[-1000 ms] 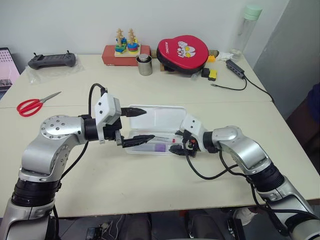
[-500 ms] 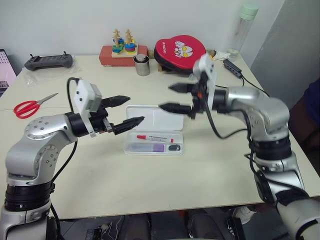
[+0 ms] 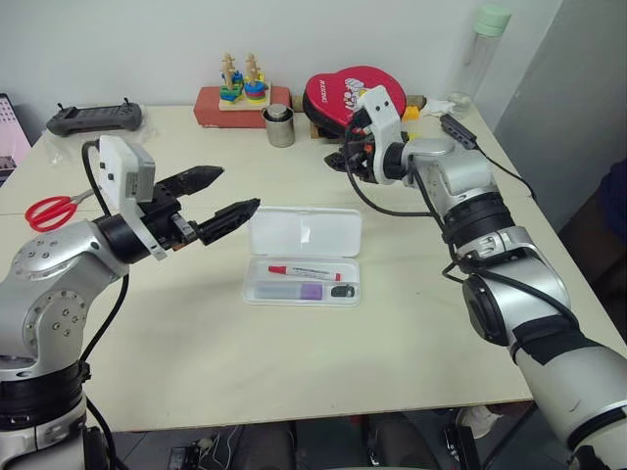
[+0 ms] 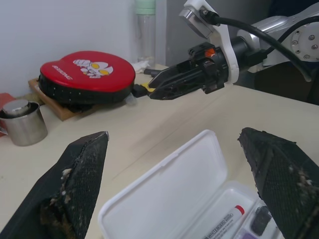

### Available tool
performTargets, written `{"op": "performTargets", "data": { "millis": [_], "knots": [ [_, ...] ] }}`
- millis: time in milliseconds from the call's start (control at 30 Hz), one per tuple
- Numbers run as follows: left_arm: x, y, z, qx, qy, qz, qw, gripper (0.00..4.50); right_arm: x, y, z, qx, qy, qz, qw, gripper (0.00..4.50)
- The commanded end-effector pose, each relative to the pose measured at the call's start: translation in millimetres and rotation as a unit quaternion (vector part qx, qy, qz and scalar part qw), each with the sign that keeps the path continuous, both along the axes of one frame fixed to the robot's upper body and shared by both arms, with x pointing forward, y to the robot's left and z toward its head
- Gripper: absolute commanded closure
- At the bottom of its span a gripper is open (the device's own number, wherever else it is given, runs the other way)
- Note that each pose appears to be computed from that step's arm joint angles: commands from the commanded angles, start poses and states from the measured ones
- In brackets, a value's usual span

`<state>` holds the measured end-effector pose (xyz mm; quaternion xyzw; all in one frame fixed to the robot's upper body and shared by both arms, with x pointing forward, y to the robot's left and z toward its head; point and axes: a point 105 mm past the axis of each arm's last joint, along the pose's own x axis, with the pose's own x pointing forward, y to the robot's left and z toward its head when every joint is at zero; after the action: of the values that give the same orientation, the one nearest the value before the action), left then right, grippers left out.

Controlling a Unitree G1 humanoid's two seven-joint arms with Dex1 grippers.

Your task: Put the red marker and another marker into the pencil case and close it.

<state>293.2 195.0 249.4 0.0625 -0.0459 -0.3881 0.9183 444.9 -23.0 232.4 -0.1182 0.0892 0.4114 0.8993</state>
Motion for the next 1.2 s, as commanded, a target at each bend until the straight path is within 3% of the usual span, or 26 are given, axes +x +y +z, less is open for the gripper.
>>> {"op": "performTargets", "data": {
  "millis": [33, 133, 167, 433, 567, 700, 833, 1033, 1133, 1200],
  "knots": [
    [-9, 2, 11, 0.015, -0.017, -0.013, 1.000, 0.00, -4, 8, -8, -0.036, -0.011, 0.027, 0.999, 3.73],
    [-11, 1, 8, 0.022, -0.009, -0.022, 0.999, 0.00, -9, 10, -23, -0.059, 0.003, 0.044, 0.997, 4.42],
    [-11, 1, 8, 0.023, -0.007, -0.025, 0.999, 0.00, -11, 10, -29, -0.068, 0.006, 0.049, 0.996, 4.46],
    [-9, 1, 8, 0.028, -0.005, -0.031, 0.999, 0.00, -42, 19, -41, -0.092, 0.011, 0.152, 0.984, 4.46],
    [-10, 2, 6, 0.032, 0.001, -0.036, 0.999, 0.00, -70, 28, -35, -0.076, 0.004, 0.224, 0.972, 4.46],
    [-15, 0, -2, 0.044, 0.024, -0.054, 0.997, 0.00, -100, 32, -48, -0.095, 0.000, 0.280, 0.955, 4.46],
    [-23, 3, -20, 0.088, 0.055, -0.067, 0.992, 0.00, -110, 34, -75, -0.122, 0.015, 0.281, 0.952, 4.46],
    [-28, 3, -20, 0.096, 0.062, -0.084, 0.990, 0.00, -111, 25, -137, -0.198, 0.057, 0.246, 0.947, 4.46],
    [-28, 4, -22, 0.105, 0.069, -0.088, 0.988, 0.00, -109, 18, -145, -0.205, 0.072, 0.240, 0.946, 4.46],
    [-23, 5, -19, 0.097, 0.063, -0.075, 0.990, 0.00, -109, 20, -136, -0.177, 0.067, 0.239, 0.952, 4.46]
  ]
}}
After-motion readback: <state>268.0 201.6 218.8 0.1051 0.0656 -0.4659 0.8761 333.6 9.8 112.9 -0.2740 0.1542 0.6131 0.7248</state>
